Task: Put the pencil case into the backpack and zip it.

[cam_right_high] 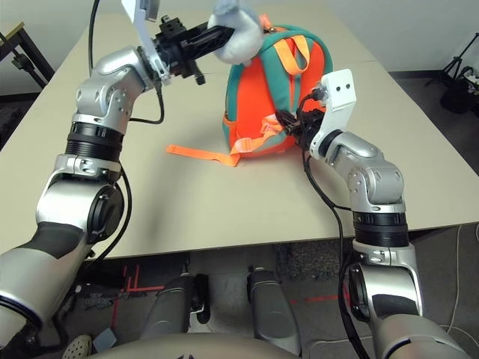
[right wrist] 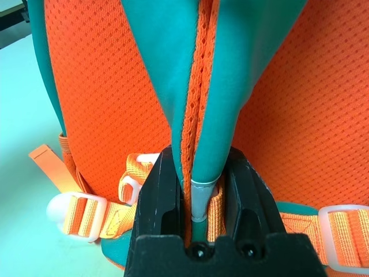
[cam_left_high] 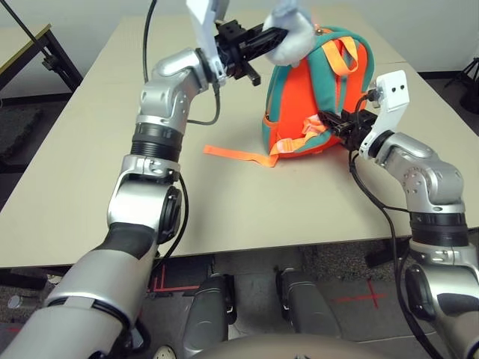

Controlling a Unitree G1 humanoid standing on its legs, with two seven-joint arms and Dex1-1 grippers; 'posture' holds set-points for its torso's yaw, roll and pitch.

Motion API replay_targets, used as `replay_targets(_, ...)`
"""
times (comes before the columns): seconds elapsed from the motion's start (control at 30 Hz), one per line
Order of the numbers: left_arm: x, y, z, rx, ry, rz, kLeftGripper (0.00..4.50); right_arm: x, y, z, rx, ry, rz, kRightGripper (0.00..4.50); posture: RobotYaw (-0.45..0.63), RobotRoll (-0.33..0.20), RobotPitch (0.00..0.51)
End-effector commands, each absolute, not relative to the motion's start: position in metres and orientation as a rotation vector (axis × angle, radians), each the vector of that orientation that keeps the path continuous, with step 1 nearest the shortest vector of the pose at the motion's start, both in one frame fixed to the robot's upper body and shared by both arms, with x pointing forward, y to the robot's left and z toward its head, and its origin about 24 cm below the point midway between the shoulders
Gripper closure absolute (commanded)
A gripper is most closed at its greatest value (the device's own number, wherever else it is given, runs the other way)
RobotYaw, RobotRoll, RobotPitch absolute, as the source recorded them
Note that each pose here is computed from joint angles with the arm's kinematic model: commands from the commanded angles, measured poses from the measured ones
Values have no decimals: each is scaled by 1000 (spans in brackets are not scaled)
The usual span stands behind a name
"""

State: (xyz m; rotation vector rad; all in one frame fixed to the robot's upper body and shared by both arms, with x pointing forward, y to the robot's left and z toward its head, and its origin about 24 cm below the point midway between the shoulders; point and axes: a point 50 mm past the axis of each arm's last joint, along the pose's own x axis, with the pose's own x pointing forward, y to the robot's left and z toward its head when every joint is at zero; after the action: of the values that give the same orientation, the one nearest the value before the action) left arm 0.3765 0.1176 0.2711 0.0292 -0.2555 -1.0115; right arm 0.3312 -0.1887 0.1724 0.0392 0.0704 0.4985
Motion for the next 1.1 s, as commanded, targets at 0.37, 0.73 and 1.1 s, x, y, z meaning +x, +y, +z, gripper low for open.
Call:
replay_targets(0.37,368,155,197,6,12,-907,4300,334,-188,168,33,95,496,3701,-179,0,109)
replay_targets(0.73,373,148,132,19,225,-898,4301,335,-191,168,26,95,489,3701,-192,0,105)
replay_targets(1.1,380,130,101,71,318,-882,4302,336,-190,169,26,92,486,3701,-193,0,102)
